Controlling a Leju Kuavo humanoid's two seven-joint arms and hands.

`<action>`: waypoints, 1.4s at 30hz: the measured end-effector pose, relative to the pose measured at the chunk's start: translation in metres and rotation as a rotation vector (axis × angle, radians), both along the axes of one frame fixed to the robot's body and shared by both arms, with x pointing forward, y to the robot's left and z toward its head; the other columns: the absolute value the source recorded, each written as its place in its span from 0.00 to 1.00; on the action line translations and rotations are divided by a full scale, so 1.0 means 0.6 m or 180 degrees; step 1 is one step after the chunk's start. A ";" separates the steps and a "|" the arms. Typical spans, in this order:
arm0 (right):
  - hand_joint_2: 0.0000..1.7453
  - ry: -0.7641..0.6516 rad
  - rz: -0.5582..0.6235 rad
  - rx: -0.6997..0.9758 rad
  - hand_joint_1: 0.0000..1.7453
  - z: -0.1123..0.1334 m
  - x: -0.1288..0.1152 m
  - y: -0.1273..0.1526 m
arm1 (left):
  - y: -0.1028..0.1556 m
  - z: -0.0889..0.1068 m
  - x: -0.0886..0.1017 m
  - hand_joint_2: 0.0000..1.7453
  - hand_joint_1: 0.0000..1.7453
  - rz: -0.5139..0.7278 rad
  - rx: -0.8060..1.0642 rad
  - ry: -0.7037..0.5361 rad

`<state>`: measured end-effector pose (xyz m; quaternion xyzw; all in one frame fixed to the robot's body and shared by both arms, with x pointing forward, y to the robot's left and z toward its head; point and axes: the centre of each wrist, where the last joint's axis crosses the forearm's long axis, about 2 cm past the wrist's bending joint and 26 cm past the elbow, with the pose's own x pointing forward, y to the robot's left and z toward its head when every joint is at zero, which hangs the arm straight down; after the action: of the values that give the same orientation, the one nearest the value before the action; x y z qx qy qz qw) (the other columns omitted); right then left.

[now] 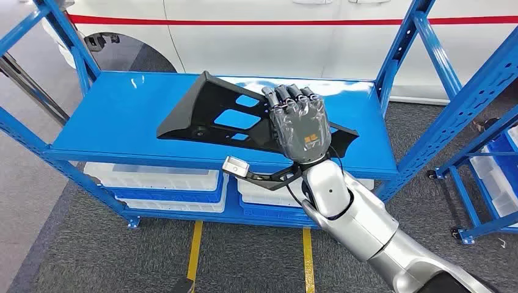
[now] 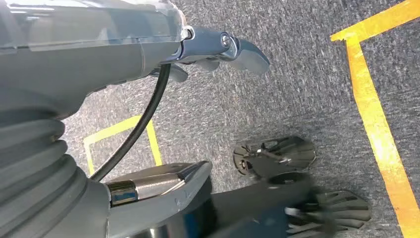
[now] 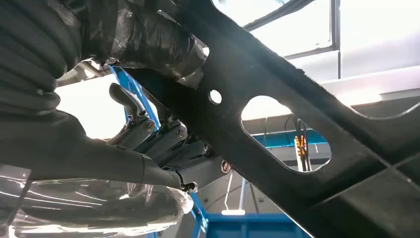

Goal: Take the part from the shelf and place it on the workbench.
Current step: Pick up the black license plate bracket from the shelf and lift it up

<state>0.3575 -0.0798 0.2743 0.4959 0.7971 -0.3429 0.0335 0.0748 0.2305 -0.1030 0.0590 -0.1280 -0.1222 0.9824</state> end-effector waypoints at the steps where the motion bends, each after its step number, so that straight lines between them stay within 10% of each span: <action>1: 1.00 -0.0001 0.0001 0.0000 1.00 0.000 0.000 0.000 | 0.000 0.000 0.000 1.00 0.00 0.0000 -0.0001 0.0000; 42: 1.00 0.0073 0.0121 0.0068 1.00 -0.005 -0.012 -0.006 | -0.003 0.001 0.003 1.00 0.00 -0.0008 0.0021 -0.0002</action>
<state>0.3503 -0.0832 0.2716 0.4771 0.8103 -0.3393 0.0255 0.0765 0.2289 -0.1024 0.0620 -0.1280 -0.1239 0.9821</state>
